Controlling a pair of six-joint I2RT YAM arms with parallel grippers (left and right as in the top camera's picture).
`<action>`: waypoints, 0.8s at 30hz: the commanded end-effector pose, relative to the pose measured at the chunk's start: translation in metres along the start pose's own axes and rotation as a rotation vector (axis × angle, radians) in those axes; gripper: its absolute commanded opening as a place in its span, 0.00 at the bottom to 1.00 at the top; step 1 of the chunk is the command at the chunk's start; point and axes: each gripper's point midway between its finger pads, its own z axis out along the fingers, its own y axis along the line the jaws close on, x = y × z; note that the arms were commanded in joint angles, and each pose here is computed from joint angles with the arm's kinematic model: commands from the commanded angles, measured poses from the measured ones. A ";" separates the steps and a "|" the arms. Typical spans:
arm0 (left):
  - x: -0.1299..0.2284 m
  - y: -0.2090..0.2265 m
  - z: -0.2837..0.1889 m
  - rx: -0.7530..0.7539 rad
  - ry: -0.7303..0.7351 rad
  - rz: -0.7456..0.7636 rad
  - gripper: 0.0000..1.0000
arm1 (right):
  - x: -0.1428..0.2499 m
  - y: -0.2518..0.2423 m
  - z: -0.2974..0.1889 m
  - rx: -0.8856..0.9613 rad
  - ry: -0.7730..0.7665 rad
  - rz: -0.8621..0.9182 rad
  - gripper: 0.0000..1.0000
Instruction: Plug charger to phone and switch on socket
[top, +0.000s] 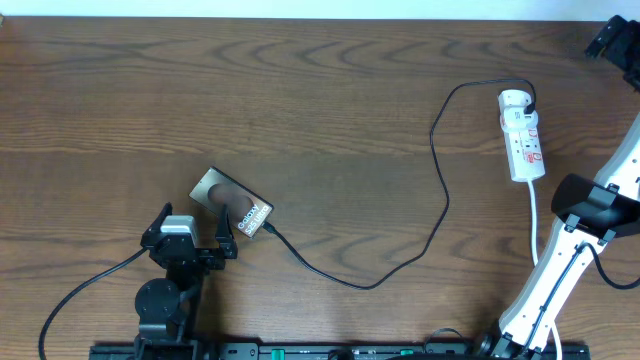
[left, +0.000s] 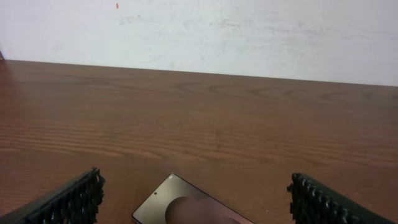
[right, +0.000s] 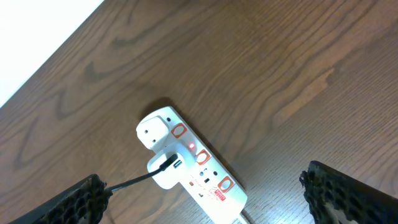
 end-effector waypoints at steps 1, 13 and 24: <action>0.015 -0.001 0.002 0.013 0.035 0.019 0.94 | -0.002 -0.004 -0.003 0.013 -0.008 0.016 0.99; 0.015 -0.001 0.002 0.013 0.035 0.019 0.94 | -0.024 0.043 -0.149 -0.124 -0.344 -0.024 0.99; 0.015 -0.001 0.002 0.013 0.035 0.019 0.94 | 0.022 0.108 -0.176 -0.336 -0.559 -0.132 0.99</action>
